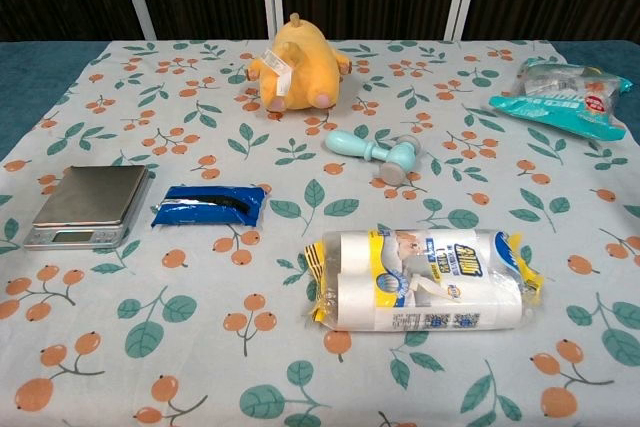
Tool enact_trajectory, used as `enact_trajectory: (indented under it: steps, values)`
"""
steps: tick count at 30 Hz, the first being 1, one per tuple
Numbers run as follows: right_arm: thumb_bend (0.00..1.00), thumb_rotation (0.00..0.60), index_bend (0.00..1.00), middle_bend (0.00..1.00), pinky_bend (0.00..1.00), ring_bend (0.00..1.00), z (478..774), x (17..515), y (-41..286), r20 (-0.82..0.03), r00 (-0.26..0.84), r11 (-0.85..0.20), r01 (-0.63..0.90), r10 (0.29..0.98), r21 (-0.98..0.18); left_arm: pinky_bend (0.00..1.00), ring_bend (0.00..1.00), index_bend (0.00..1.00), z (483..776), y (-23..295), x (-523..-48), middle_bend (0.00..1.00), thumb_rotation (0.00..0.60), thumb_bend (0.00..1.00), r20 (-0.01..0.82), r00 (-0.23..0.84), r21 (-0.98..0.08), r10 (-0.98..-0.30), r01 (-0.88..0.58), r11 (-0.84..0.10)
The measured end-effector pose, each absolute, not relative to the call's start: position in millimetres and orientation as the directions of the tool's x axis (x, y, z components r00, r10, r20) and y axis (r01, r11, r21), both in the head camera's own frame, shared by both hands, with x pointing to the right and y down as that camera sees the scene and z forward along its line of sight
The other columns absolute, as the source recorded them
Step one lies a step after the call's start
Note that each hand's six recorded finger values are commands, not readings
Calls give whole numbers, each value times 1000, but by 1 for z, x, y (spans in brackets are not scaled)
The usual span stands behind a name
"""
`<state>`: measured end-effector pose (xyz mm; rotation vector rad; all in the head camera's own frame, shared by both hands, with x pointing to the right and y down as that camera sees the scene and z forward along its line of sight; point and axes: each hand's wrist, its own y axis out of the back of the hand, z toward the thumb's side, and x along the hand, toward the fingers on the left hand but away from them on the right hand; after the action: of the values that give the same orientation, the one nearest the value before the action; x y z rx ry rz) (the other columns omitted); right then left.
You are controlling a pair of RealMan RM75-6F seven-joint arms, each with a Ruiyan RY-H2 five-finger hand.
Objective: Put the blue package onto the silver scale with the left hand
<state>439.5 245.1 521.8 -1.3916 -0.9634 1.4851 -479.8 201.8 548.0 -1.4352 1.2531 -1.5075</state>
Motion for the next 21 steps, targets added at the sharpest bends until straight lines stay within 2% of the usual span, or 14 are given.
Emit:
enact_trajectory:
  steps: [10,21]
  values:
    - [556,600,59,32,0,5,526,438,246,-337,0,-336,-76,941,-939,25,0,71,550,204,-475,16,600,153,316,-126,-945,-941,-130,-300]
    - [555,600,59,32,0,5,512,440,243,-295,-14,-295,-61,955,-953,24,0,61,547,206,-471,17,600,131,318,-96,-941,-943,-153,-302]
